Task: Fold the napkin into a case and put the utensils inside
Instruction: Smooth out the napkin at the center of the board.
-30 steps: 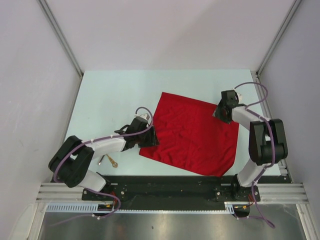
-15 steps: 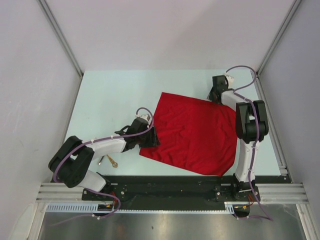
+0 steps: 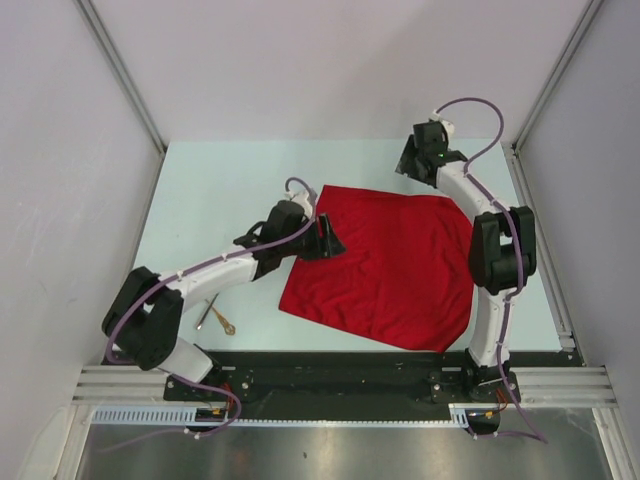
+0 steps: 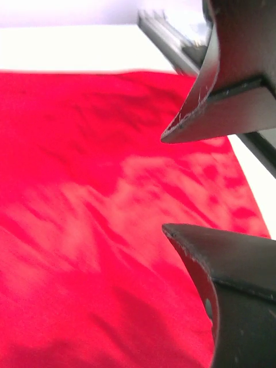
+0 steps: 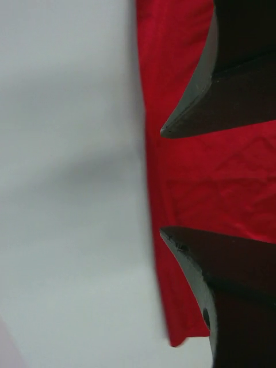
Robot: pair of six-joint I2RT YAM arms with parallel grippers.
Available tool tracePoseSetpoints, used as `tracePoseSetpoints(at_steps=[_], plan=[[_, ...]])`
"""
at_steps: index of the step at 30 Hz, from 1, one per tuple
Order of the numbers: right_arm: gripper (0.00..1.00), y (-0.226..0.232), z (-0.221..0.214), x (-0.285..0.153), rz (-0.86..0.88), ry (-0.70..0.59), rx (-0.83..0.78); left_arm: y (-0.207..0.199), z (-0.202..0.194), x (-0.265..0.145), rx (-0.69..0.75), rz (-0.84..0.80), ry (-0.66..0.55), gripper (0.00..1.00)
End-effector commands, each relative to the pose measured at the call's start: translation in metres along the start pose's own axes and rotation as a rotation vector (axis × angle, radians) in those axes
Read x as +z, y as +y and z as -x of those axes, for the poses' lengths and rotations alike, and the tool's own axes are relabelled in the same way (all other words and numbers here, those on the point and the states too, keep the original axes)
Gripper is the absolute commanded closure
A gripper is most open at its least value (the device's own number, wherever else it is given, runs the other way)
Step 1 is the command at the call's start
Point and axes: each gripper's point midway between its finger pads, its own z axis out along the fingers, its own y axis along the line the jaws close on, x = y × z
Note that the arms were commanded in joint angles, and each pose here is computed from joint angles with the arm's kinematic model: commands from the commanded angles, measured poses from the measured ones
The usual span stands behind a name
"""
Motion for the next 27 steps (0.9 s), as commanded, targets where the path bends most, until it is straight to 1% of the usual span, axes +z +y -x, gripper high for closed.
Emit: tracePoseSetpoints(at_steps=[1, 2, 5, 8, 9, 15, 16, 17, 18, 20, 21, 22, 23, 24, 25, 27], plan=[[0.34, 0.044, -0.046, -0.026, 0.098, 0.078, -0.079, -0.04, 0.036, 0.003, -0.022, -0.136, -0.059, 0.38], [0.34, 0.06, -0.063, -0.028, 0.103, 0.085, -0.118, -0.041, 0.039, 0.002, -0.02, -0.144, -0.076, 0.38], [0.36, 0.071, -0.096, -0.022, 0.046, 0.113, -0.171, -0.032, 0.03, -0.002, -0.021, -0.116, -0.06, 0.38], [0.39, 0.076, -0.123, -0.014, 0.036, 0.145, -0.183, -0.02, 0.017, -0.009, -0.017, -0.095, -0.05, 0.39], [0.4, 0.08, -0.129, -0.012, 0.039, 0.147, -0.186, -0.012, 0.007, -0.01, -0.02, -0.077, -0.038, 0.39], [0.42, 0.086, -0.143, 0.014, 0.029, 0.127, -0.213, 0.004, -0.008, -0.026, 0.009, -0.046, -0.047, 0.39], [0.42, 0.085, -0.142, 0.019, 0.02, 0.12, -0.225, 0.009, -0.014, -0.028, 0.007, -0.031, -0.028, 0.39], [0.41, 0.091, -0.132, 0.023, 0.026, 0.094, -0.221, 0.01, -0.016, -0.029, 0.007, -0.032, -0.027, 0.39], [0.41, 0.09, -0.136, 0.036, 0.02, 0.088, -0.231, 0.011, -0.018, -0.031, 0.011, -0.036, -0.03, 0.39], [0.41, 0.091, -0.123, 0.051, 0.019, 0.066, -0.218, 0.011, -0.02, -0.033, 0.011, -0.038, -0.027, 0.39], [0.41, 0.105, -0.097, 0.056, 0.044, 0.022, -0.189, 0.012, -0.021, -0.032, 0.015, -0.036, -0.024, 0.39], [0.41, 0.098, -0.095, 0.075, 0.029, 0.023, -0.177, 0.014, -0.023, -0.033, 0.019, -0.029, -0.016, 0.39], [0.41, 0.098, -0.085, 0.084, 0.027, 0.003, -0.168, 0.015, -0.024, -0.033, 0.019, -0.024, -0.01, 0.39], [0.41, 0.115, -0.042, 0.078, 0.057, -0.071, -0.146, 0.015, -0.024, -0.033, 0.024, -0.024, -0.008, 0.39], [0.41, 0.11, -0.042, 0.092, 0.034, -0.069, -0.151, 0.014, -0.025, -0.034, 0.031, -0.028, -0.006, 0.39], [0.39, 0.109, -0.013, 0.087, 0.042, -0.082, -0.144, 0.013, -0.026, -0.033, 0.03, -0.034, 0.004, 0.37]])
